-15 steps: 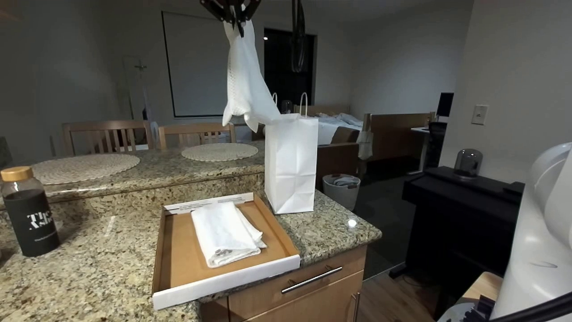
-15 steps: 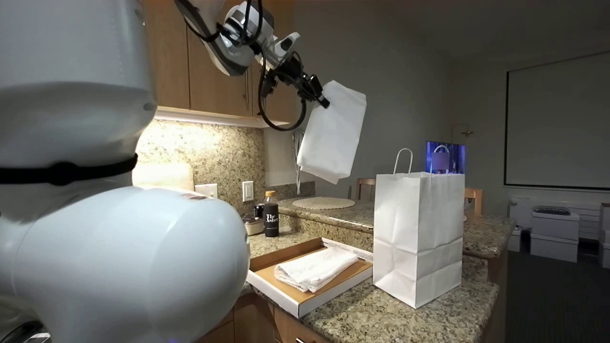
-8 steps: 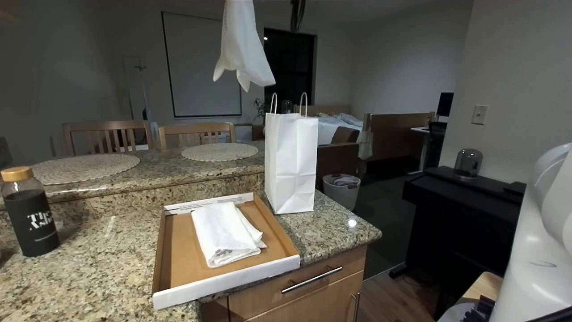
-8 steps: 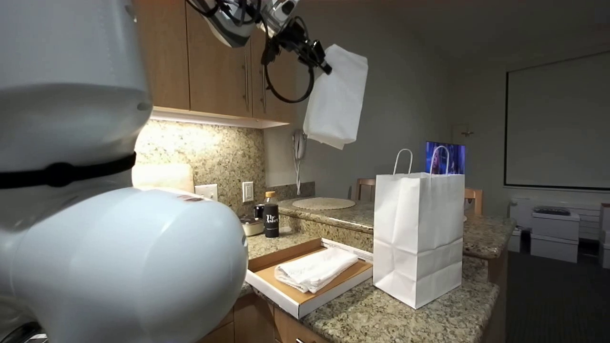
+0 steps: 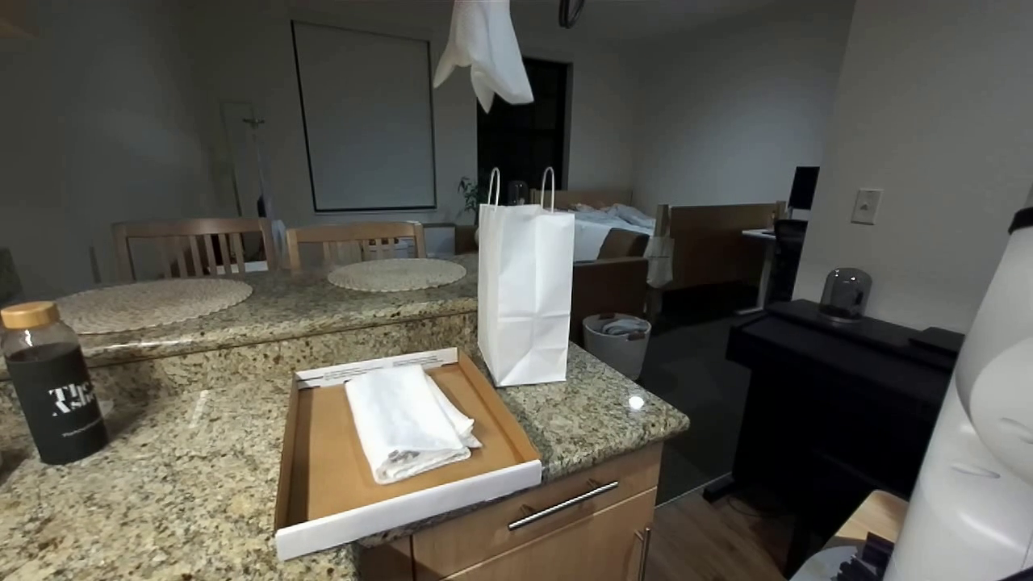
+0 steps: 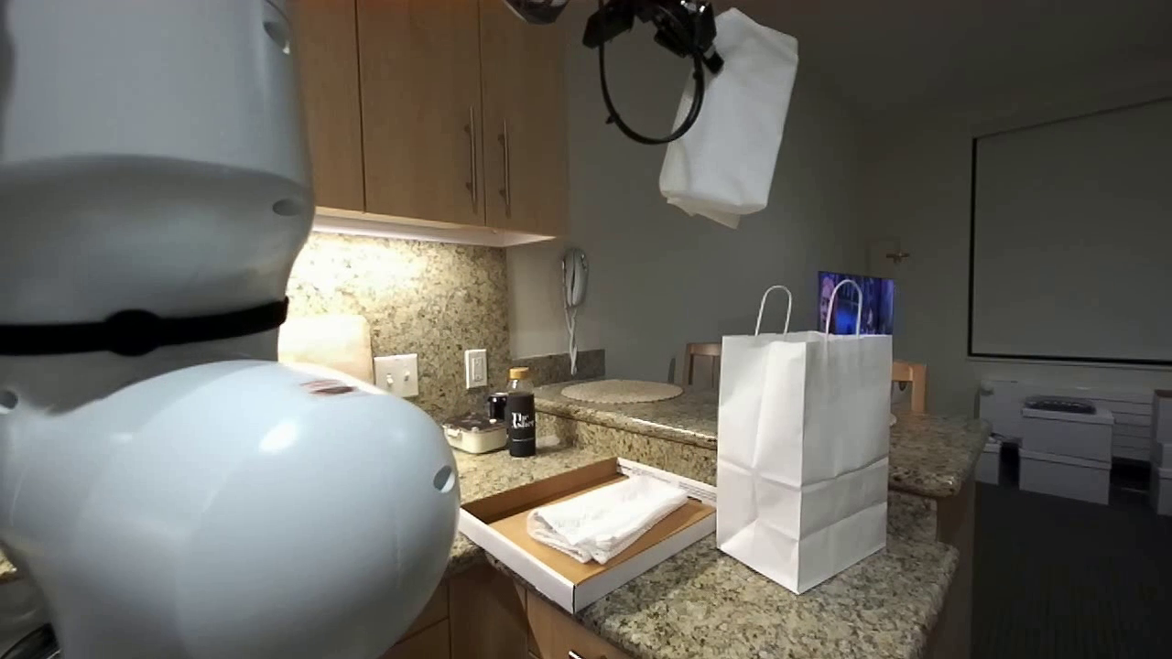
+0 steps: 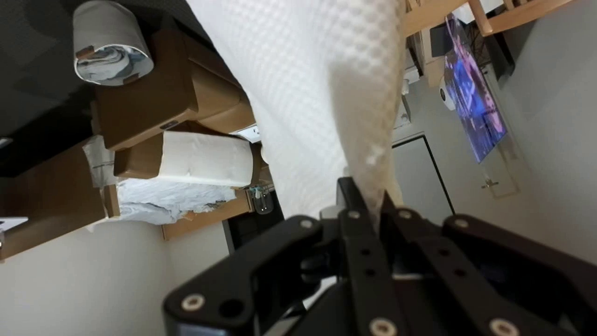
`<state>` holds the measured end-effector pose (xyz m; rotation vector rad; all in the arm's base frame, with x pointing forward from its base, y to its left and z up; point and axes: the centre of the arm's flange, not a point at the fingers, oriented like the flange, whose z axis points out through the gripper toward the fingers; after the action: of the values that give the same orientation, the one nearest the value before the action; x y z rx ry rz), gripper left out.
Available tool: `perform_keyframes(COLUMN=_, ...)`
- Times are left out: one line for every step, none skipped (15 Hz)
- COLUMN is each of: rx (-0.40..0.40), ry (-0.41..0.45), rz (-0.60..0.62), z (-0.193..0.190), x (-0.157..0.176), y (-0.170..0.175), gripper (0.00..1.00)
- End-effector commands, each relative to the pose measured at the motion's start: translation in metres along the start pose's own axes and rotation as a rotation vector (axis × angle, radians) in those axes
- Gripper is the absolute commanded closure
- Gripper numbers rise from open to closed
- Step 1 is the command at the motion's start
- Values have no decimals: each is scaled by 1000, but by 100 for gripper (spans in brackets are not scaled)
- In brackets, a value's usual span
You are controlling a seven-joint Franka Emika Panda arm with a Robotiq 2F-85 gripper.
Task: Place one white towel in the white bag
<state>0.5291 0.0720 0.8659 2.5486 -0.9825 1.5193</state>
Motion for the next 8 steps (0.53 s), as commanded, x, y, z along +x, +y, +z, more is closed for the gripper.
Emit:
perform_keyframes(rx=16, ry=-77, rz=-3, z=46, x=43, y=10, gripper=93)
perform_keyframes(rx=14, ry=-102, rz=-1, z=59, x=49, y=13, gripper=93)
perform_keyframes(rx=13, ry=-125, rz=4, z=72, x=52, y=17, gripper=93)
perform_keyframes(rx=11, ry=-148, rz=9, z=87, x=55, y=21, gripper=93)
perform_keyframes(rx=2, ry=-169, rz=15, z=99, x=58, y=23, gripper=93)
perform_keyframes(rx=-12, ry=-197, rz=23, z=115, x=62, y=26, gripper=93)
perform_keyframes(rx=-25, ry=-218, rz=33, z=127, x=63, y=30, gripper=93)
perform_keyframes(rx=-40, ry=-240, rz=41, z=139, x=64, y=33, gripper=93)
